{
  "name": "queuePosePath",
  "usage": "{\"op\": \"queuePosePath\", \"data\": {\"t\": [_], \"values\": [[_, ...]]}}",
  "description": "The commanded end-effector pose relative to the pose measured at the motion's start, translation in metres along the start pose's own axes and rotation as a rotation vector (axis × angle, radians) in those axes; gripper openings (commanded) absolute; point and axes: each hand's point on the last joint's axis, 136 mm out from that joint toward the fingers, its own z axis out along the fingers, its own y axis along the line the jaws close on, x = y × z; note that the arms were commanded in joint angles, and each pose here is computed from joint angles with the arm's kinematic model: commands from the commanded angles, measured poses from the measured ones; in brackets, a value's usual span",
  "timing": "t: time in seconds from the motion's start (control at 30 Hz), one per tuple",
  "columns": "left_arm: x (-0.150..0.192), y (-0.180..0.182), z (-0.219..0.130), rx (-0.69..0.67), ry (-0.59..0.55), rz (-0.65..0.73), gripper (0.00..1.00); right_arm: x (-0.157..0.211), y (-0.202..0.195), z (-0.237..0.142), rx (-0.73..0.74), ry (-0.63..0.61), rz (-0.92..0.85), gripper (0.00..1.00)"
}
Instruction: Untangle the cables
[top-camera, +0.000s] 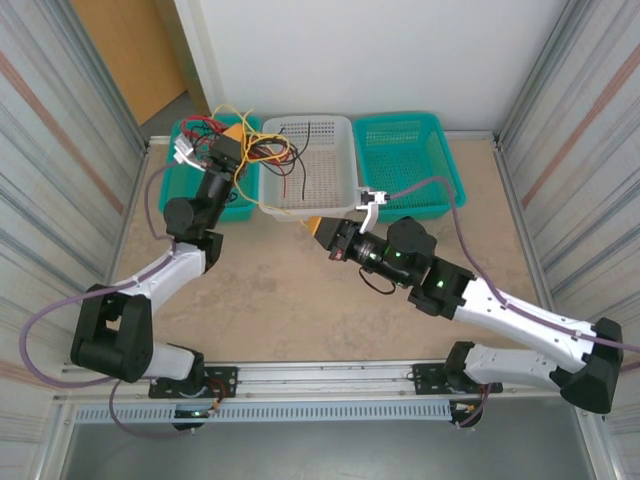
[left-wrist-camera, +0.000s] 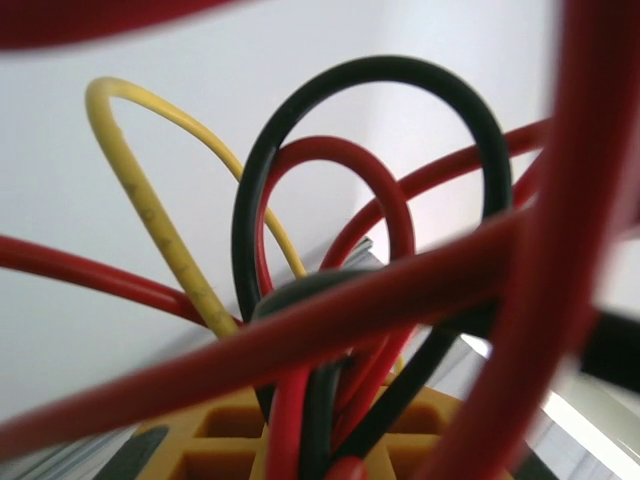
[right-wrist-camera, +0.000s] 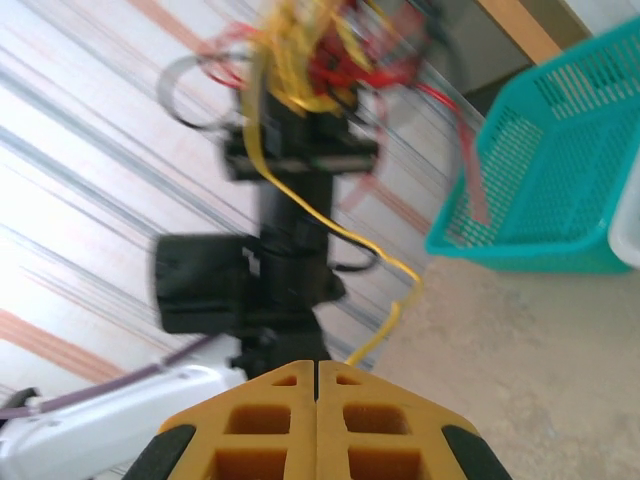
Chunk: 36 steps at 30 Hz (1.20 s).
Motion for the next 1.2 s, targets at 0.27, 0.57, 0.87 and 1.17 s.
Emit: {"op": "queuePosePath", "data": {"t": [0.27,0.57,0.87,1.17], "values": [[0.009,0.036,-0.046,-0.097,0.03,0.044,0.0,-0.063,0.074,-0.043,-0.077,-0.112,-0.252,0.0],[0.036,0.046,-0.062,-0.123,0.136,0.009,0.0,-0.104,0.075,-0.043,-0.014,-0.179,-0.279,0.0],[0.074,0.006,-0.069,-0.013,0.292,-0.006,0.0,-0.148,0.051,-0.049,0.098,-0.241,-0.258,0.0],[0.084,0.002,-0.086,-0.013,0.341,-0.029,0.0,-0.208,-0.002,-0.074,0.265,-0.356,-0.192,0.0]]}}
